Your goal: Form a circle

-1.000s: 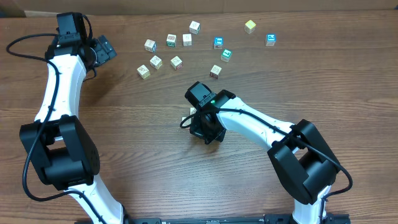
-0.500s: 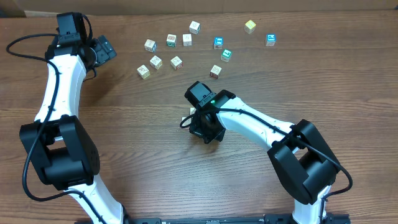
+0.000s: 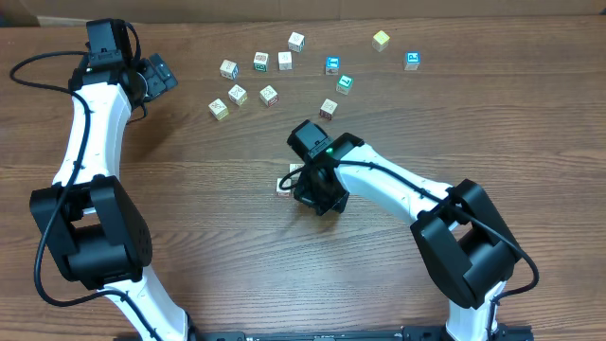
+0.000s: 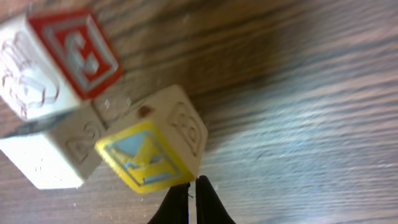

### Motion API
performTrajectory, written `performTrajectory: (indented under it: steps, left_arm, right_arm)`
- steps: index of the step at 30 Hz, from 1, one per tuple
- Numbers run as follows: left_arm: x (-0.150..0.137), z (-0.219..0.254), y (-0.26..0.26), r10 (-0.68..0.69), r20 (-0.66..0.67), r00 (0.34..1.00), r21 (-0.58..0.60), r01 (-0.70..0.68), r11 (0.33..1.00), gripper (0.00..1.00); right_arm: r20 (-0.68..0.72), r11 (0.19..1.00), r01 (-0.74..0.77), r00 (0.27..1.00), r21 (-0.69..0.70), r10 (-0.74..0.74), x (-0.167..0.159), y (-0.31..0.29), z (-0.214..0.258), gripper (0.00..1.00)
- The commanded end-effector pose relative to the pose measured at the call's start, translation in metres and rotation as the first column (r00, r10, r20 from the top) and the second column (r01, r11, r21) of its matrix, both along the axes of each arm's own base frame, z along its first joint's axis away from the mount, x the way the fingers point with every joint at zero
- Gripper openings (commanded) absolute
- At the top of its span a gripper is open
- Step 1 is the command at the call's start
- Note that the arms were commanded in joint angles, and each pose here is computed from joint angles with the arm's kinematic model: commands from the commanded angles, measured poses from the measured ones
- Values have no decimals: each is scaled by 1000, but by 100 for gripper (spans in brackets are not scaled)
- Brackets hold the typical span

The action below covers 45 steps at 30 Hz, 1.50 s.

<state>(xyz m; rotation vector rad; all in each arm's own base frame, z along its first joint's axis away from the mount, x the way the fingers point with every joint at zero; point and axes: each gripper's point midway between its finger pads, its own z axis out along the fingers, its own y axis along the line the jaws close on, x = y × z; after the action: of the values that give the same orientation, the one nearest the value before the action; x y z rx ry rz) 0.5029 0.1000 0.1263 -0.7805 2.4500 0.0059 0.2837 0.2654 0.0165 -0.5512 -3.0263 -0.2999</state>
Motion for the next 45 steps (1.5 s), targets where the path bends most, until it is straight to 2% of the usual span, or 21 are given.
performTrajectory:
  steps: [1, 18, 45]
  left_arm:
    - [3, 10, -3, -5, 24, 1000, 2, 5, 1000, 99]
    - [3, 10, -3, -5, 24, 1000, 2, 5, 1000, 100]
    - [3, 10, -3, -5, 24, 1000, 2, 5, 1000, 100]
  right_arm:
    - [-2, 1000, 7, 1000, -14, -7, 3, -6, -5, 4]
    - [-29, 999, -24, 999, 26, 25, -8, 7, -3, 4]
    - [43, 997, -27, 999, 68, 24, 8, 18, 0, 4]
